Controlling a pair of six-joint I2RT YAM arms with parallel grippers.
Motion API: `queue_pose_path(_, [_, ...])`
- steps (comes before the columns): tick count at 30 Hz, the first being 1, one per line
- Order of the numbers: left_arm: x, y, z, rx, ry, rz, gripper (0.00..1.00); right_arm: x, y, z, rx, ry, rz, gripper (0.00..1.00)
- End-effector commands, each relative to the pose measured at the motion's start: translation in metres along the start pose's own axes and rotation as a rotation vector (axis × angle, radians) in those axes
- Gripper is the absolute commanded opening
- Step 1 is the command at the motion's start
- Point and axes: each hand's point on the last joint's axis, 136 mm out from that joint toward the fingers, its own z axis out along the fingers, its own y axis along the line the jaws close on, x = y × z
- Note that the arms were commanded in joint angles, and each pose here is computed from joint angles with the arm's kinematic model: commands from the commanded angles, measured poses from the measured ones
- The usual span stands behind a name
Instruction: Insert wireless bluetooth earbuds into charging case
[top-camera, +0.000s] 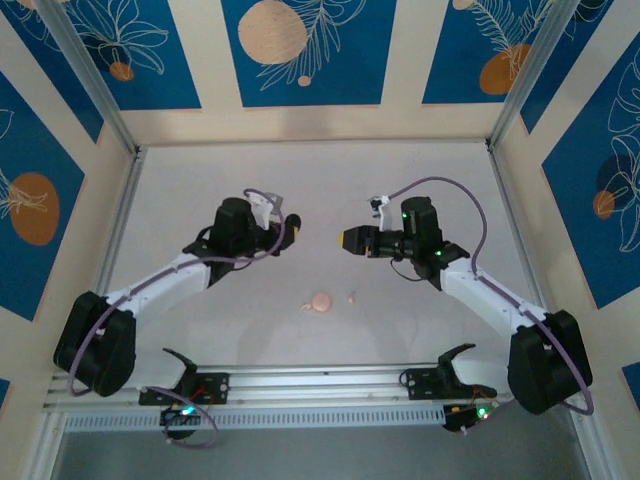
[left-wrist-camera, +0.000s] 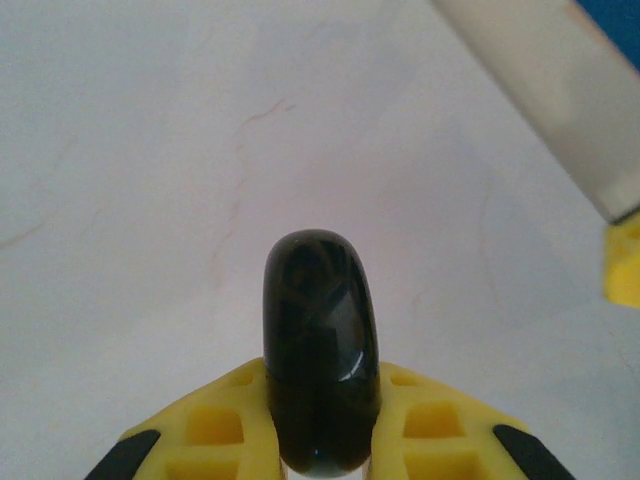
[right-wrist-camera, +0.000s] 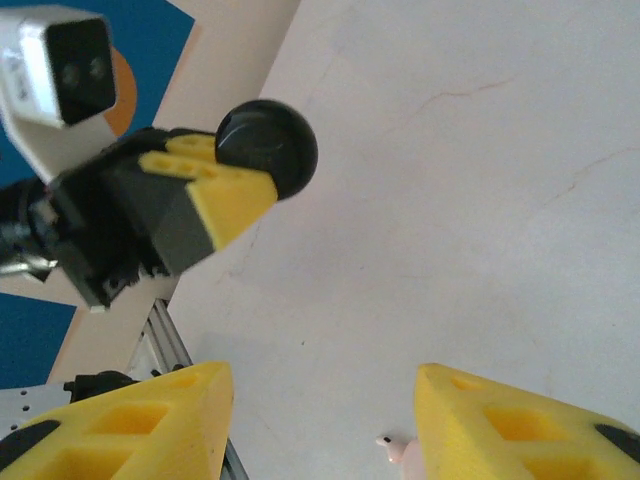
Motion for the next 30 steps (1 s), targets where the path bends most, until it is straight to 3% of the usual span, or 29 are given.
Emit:
queue_pose_path(1, [0.026,0.022,0.0,-0.028,0.18,-0.188,0.12,0.002,0.004,0.011,-0.011,0.01,-0.004,0.51])
queue_pose_path(7, [0.035,0.059,0.01,-0.033,0.306,-0.358,0.12,0.01,0.011,0.026,-0.003,0.038,-0.035,0.51])
queue_pose_path(15, [0.028,0.092,0.013,0.004,0.359,-0.525,0.13,0.014,0.014,0.038,0.005,0.061,-0.057,0.51])
queue_pose_path(30, [0.049,0.133,0.025,-0.015,0.497,-0.645,0.16,0.012,0.018,0.05,0.005,0.083,-0.084,0.51])
